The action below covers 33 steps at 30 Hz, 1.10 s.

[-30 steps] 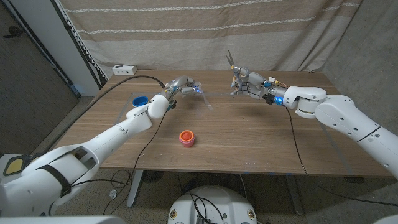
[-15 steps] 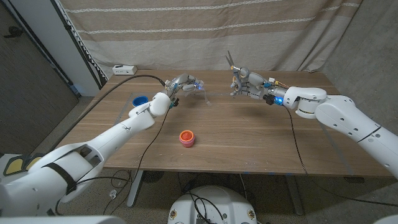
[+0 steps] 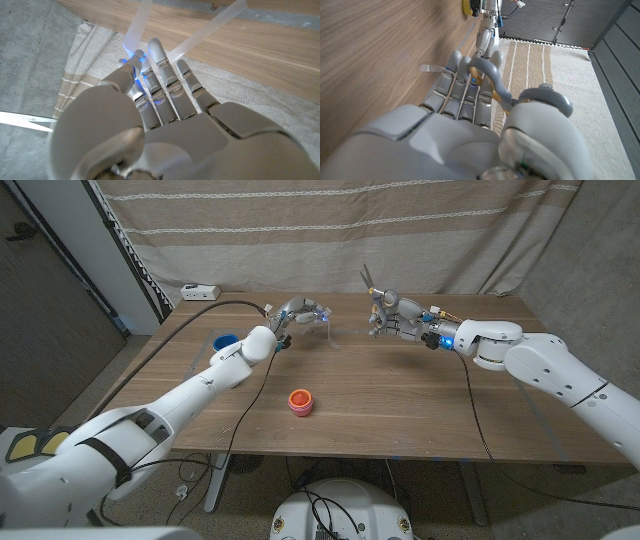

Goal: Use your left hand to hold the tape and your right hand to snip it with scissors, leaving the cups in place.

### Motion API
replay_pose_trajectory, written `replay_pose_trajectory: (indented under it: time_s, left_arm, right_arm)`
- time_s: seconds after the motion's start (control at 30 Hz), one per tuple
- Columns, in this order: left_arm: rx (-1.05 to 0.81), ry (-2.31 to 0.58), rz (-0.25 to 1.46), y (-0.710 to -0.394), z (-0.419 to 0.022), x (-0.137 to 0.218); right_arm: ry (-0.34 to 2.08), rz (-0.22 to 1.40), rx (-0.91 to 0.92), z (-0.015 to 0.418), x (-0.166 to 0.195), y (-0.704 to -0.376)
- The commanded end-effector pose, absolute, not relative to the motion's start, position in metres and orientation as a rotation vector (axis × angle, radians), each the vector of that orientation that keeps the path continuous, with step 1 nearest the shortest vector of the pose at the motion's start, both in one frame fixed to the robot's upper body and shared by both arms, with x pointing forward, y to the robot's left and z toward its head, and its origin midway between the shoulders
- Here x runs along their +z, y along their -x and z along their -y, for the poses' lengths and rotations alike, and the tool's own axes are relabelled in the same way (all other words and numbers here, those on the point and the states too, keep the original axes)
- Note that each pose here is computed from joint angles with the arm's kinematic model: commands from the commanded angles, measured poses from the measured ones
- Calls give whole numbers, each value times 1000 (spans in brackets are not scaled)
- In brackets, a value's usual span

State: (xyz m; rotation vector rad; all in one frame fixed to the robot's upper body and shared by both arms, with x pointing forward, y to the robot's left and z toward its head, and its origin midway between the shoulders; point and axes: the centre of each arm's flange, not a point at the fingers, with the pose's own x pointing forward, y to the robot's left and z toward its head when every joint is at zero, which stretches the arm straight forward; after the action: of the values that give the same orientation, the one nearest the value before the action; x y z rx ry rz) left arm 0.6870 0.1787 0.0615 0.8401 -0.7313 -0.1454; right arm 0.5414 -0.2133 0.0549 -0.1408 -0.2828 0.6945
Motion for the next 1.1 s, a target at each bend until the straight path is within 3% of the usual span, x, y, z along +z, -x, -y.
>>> replay_pose_trajectory:
  time_s: [0.03, 1.1]
  left_arm:
    - [-240, -693, 704, -693, -175, 77]
    - [-479, -407, 561, -699, -180, 89]
  right_arm:
    - [143, 276, 704, 213, 52, -543]
    - [145, 270, 722, 208, 49, -542]
